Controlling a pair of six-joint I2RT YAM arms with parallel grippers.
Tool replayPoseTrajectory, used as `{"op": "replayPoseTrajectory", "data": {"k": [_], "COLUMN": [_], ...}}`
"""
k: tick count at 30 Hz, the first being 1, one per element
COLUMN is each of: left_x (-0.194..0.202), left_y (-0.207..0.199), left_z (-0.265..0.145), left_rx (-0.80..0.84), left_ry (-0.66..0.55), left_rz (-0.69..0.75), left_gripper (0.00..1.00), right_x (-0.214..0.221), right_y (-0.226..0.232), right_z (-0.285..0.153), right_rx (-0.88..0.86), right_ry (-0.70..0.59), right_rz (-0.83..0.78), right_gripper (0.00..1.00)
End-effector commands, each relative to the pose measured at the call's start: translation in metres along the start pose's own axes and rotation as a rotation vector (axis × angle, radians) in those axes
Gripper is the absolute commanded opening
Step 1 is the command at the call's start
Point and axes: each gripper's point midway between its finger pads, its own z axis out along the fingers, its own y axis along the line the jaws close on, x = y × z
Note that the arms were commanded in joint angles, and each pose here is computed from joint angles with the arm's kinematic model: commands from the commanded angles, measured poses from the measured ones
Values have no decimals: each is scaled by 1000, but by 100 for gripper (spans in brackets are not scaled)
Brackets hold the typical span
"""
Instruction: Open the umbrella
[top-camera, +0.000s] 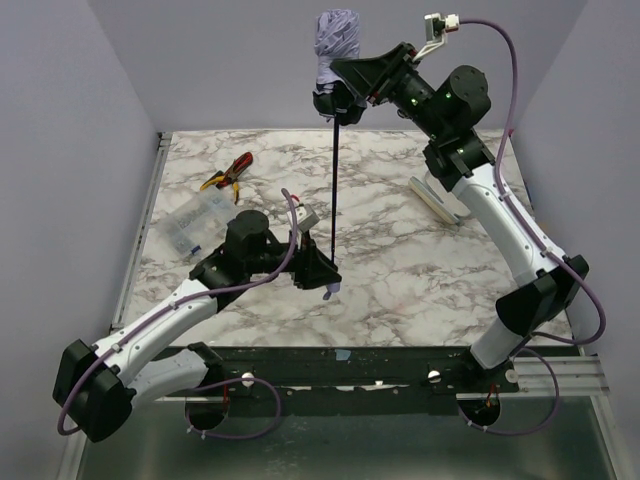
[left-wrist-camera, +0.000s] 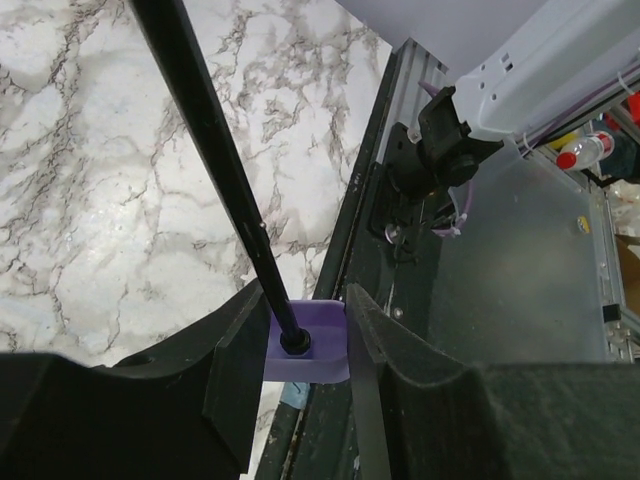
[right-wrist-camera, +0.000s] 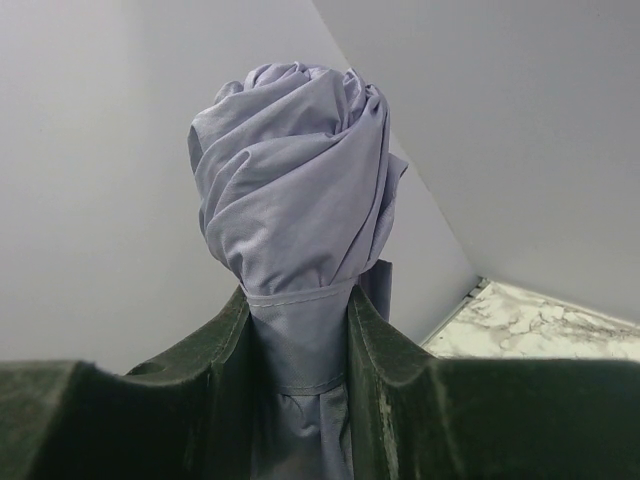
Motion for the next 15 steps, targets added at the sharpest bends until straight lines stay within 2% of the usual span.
{"op": "replayPoseTrajectory", "data": {"k": [1,8,11,13,15], "left_x": [48,77,72,61,35], "left_y": [-11,-13,-11,-11,-15], "left_z": [-1,-2,-1,-1,-4], "left_rx": [49,60,41,30,18], "left_ry": [119,175,166,154,135], "left_rz": [-31,-30,-15,13,62], "left_gripper": [37,36,37,42,52], "right_x": [-78,-95,-89,-75,-53], "right_y": [18,16,17,16,14], "right_z": [1,-1,-2,-5,-14], "right_rx": [-17,3,-11,-28,-55], "right_ry": [-255,-300,-274,-227,-166], "right_rz": [-123,-142,-142,-140,-189], "right_gripper": [0,0,0,0,0]}}
